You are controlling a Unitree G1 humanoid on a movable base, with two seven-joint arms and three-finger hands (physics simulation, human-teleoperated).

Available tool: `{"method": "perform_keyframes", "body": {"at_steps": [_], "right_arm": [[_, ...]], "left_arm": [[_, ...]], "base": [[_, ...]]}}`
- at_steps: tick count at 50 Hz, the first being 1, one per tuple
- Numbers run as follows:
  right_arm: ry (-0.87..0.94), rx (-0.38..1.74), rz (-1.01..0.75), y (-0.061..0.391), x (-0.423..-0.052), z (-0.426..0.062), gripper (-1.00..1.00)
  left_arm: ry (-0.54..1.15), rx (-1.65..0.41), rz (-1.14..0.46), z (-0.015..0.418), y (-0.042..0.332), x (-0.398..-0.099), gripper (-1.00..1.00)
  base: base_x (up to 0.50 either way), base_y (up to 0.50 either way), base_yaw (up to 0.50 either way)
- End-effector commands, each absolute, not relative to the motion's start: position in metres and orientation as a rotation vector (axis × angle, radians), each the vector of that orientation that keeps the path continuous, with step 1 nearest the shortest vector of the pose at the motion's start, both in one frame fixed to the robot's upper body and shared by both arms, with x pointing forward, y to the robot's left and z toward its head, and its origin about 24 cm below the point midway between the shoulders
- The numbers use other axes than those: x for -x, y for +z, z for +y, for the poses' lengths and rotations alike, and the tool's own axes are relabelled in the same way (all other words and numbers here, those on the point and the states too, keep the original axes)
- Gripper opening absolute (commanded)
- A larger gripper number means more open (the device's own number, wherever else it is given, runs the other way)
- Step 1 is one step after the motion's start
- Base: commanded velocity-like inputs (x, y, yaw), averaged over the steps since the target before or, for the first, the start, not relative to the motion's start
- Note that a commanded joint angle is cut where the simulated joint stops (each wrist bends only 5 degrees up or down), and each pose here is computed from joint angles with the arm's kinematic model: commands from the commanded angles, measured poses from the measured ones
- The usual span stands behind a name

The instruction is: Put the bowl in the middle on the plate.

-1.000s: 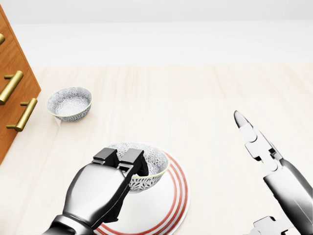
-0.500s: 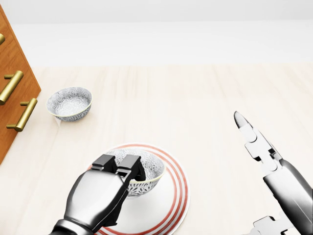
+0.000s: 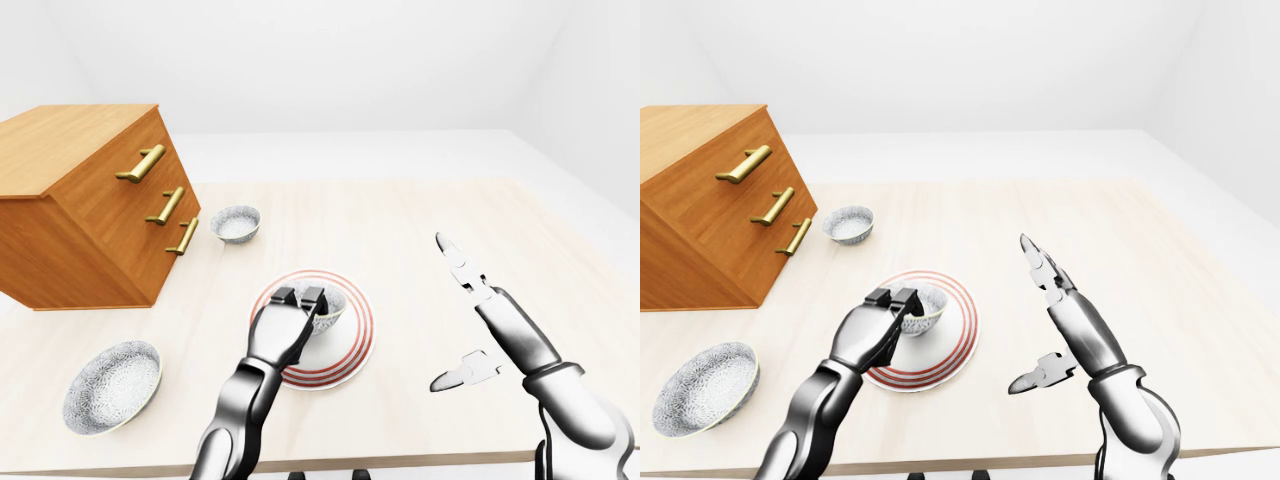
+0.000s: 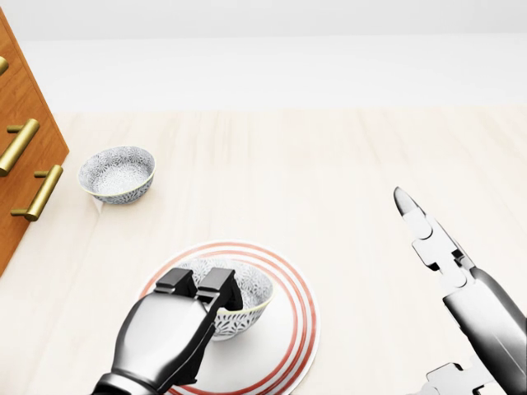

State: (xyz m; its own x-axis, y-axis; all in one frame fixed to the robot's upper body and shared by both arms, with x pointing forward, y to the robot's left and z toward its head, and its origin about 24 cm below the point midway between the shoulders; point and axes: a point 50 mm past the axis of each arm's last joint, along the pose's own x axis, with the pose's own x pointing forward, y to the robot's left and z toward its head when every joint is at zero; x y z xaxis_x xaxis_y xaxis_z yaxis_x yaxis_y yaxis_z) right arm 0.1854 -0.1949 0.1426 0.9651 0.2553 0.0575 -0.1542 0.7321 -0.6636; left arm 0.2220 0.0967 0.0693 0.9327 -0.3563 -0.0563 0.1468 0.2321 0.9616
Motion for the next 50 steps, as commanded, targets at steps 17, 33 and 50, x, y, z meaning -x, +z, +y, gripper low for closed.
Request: {"method": "perform_keyframes", "body": {"at_steps": [17, 33, 50], "right_arm": [[0.221, 0.7, -0.13, 0.138, -0.187, -0.197, 1.0], [0.226, 0.723, -0.156, 0.145, -0.184, -0.194, 1.0], [0.224, 0.706, -0.137, 0.139, -0.186, -0.196, 1.0]], "left_arm": [[-0.306, -1.35, -0.196, 0.097, 0.06, -0.224, -1.0], [-0.374, -1.35, -0.178, 0.091, 0.042, -0.199, -1.0], [-0.366, -1.342, -0.17, 0.093, 0.034, -0.198, -1.0]], "base": [[0.0, 0.0, 0.0], [0.0, 0.0, 0.0], [0.0, 0.0, 0.0]]}}
